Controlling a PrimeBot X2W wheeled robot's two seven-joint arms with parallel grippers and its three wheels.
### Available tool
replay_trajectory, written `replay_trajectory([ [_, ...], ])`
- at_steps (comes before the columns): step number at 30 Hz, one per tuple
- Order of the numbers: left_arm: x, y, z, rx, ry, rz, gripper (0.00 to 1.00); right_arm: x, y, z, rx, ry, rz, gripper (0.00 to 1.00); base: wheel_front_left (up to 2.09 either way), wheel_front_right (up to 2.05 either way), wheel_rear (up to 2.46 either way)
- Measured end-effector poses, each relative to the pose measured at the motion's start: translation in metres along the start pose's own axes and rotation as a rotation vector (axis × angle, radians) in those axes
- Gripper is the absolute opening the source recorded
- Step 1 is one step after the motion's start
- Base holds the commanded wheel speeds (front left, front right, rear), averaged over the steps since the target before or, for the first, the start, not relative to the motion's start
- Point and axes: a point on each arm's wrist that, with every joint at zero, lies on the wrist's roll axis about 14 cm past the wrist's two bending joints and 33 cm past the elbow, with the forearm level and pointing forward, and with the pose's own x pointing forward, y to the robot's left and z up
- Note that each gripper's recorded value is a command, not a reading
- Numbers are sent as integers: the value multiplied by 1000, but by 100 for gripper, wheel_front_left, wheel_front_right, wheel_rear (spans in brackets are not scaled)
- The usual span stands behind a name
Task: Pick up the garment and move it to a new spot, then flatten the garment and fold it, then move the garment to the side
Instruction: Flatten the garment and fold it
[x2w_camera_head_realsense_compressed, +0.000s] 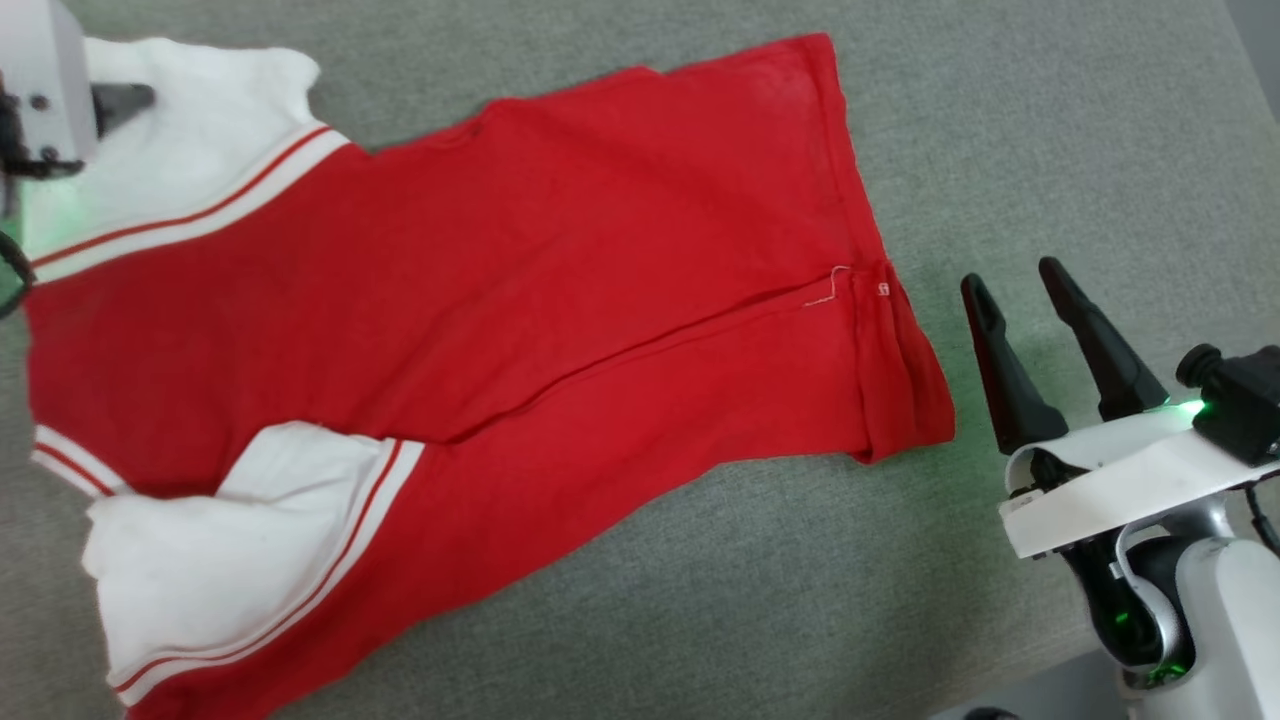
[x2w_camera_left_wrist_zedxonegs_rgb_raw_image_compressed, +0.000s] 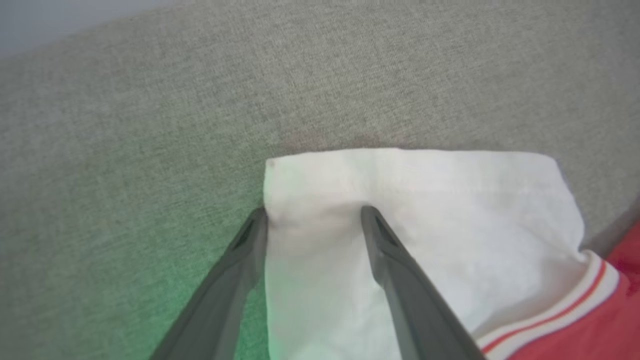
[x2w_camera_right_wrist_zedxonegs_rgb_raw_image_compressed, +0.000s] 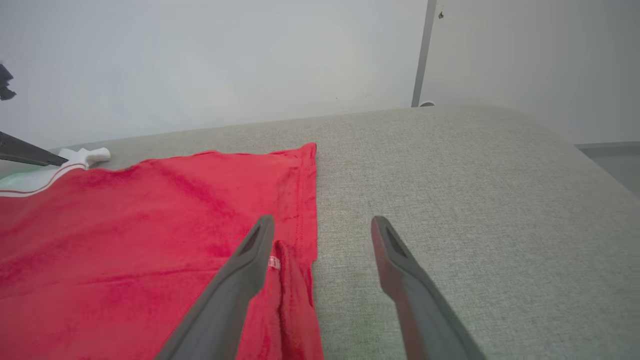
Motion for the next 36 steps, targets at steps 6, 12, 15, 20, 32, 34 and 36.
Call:
replay_trajectory([
  [6, 5, -5, -2, -2, 7, -28, 0, 16, 8, 9, -43, 18, 57, 100, 0, 0, 0],
  [12, 5, -9, -1, 0, -18, -48, 0, 65, 22, 17, -144, 179, 154, 100, 0, 0, 0],
  [15, 5, -12, -1, 5, -31, -64, 0, 89, 25, 6, -162, 345, 177, 100, 0, 0, 0],
  [20, 4, -15, -3, 5, -50, -85, 0, 122, 21, -8, -184, 574, 163, 100, 0, 0, 0],
  [32, 7, -3, -8, -35, -83, -108, 0, 166, 27, -52, -242, 785, 135, 87, 0, 0, 0],
  [34, 7, -4, -8, -57, -101, -123, 0, 171, 30, -52, -232, 762, 143, 0, 0, 0, 0],
  [36, 5, -5, -5, -82, -133, -138, 0, 176, 34, -51, -236, 733, 154, 0, 0, 0, 0],
])
